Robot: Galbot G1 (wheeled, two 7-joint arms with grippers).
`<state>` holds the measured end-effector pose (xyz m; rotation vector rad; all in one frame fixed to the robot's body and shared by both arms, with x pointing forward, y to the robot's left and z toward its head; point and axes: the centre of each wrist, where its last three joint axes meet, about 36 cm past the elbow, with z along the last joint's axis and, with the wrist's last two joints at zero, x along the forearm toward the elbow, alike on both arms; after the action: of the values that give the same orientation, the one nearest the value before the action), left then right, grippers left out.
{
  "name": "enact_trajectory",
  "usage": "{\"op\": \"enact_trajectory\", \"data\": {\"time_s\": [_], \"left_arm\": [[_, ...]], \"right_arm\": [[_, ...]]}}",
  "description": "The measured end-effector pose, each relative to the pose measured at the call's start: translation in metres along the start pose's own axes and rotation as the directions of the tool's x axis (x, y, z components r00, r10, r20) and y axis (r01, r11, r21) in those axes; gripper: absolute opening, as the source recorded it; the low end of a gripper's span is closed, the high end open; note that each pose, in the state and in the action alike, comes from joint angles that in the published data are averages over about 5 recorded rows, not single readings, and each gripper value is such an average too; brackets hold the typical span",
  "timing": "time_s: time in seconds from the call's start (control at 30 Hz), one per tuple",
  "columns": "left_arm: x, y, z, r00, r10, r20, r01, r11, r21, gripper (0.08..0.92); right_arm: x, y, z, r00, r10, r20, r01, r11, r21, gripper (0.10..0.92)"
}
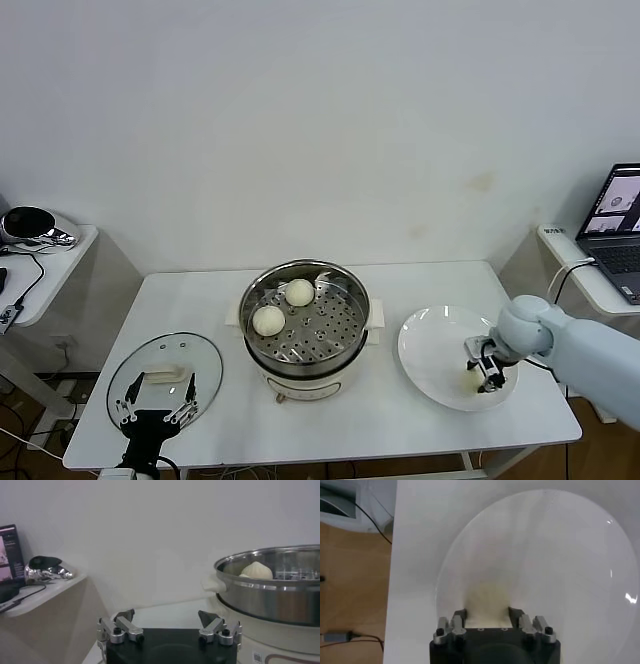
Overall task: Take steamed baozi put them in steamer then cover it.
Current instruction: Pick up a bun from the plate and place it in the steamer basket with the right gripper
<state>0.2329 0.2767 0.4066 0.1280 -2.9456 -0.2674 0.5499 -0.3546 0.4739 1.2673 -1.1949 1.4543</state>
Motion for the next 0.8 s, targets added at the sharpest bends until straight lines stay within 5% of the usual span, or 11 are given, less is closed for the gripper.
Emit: {"op": "enact_trajectory", "data": {"time_s": [0.47,0.8], "left_arm": [[-0.002,0.002,-0.005,0.9999,0.005,0.016,-0.005,1.000,-0.002,0.823],[-0.005,0.003,-0.007,0.9997,0.002,0.023,-0.002,1.000,0.011,0.823]], "right_arm": [[0.098,-0.060,-0.010,0.989,0.136,0.062,-0.137,0.991,0.012,0.467],[0.200,-0.115,-0.089,0.947,0.264,0.183,-0.294,0.942,0.164,0.475]]}}
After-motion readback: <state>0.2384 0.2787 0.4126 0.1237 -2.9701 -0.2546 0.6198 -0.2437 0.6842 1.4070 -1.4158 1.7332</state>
